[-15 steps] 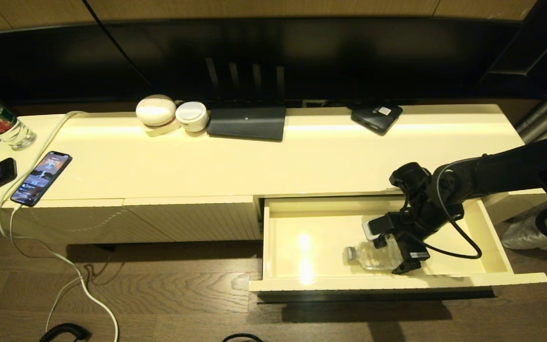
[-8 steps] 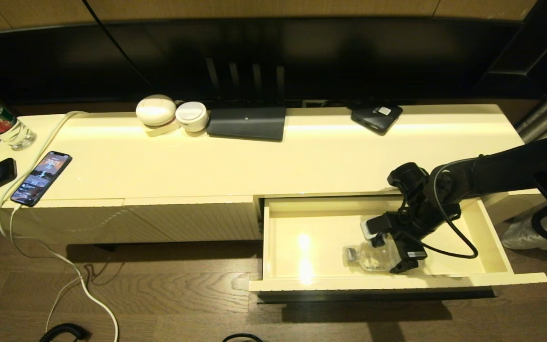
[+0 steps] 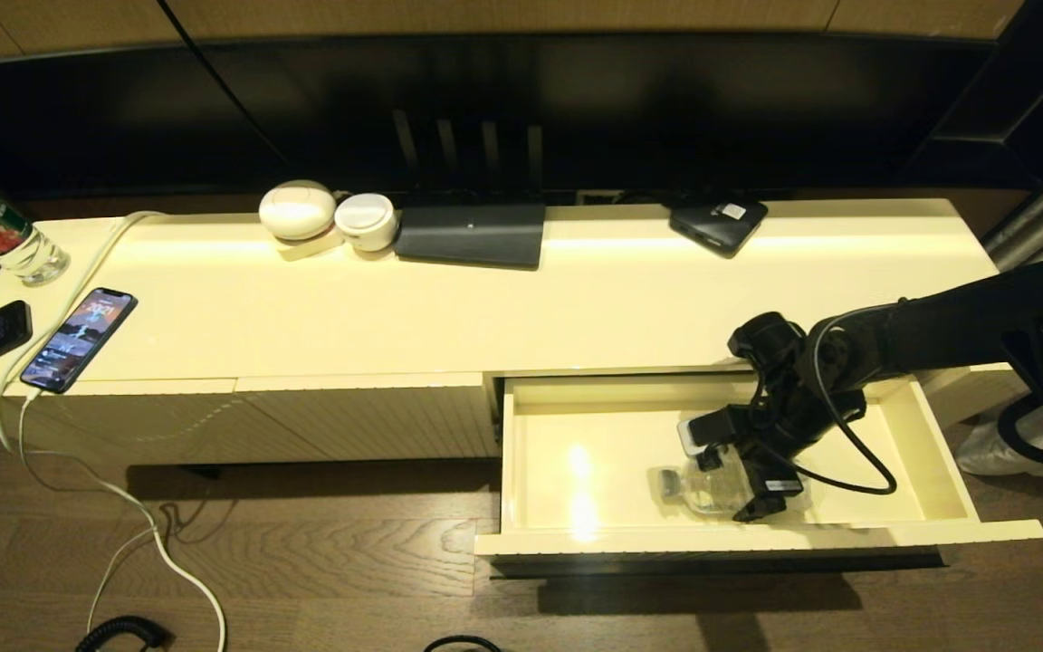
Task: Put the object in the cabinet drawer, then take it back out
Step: Take the mineral water out of the drawer and put it on the table
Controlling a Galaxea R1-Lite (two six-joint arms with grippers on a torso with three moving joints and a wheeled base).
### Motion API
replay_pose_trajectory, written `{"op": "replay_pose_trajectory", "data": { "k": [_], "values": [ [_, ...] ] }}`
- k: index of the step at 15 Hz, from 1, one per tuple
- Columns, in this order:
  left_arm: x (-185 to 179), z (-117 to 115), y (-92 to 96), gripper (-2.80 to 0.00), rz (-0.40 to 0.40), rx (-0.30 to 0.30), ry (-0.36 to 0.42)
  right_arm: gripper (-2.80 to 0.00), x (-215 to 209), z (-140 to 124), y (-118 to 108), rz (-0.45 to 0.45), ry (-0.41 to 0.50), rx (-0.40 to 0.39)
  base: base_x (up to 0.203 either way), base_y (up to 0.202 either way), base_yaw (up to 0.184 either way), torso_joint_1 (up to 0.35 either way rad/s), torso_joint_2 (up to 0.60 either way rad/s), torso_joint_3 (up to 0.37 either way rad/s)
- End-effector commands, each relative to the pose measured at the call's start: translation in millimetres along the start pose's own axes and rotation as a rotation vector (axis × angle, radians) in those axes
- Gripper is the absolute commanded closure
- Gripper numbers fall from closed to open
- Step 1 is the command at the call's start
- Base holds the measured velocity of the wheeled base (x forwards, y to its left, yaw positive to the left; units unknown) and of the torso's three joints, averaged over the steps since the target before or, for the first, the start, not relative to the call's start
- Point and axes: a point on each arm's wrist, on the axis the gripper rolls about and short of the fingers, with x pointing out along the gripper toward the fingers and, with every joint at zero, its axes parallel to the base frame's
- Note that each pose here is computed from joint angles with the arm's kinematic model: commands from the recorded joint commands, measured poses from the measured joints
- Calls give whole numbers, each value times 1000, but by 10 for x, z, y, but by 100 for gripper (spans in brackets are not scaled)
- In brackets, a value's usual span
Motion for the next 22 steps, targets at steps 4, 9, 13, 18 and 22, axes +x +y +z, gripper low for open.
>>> {"op": "replay_pose_trajectory", "data": {
  "k": [4,9,13,18,22],
  "values": [
    [1,-4,0,0,0,0,1,-280,-8,14,3,2,-4,-11,0,0,0,0,0,0],
    [1,-5,0,0,0,0,1,-280,5,12,7,6,-4,-5,0,0,0,0,0,0],
    [2,-8,0,0,1,0,3,0,-15,17,6,4,-19,-3,0,0,0,0,0,0],
    [1,-4,0,0,1,0,1,0,-23,32,6,4,-25,-6,0,0,0,0,0,0],
    [1,-4,0,0,-1,0,1,0,-50,34,10,2,-27,-6,0,0,0,0,0,0]
  ]
}}
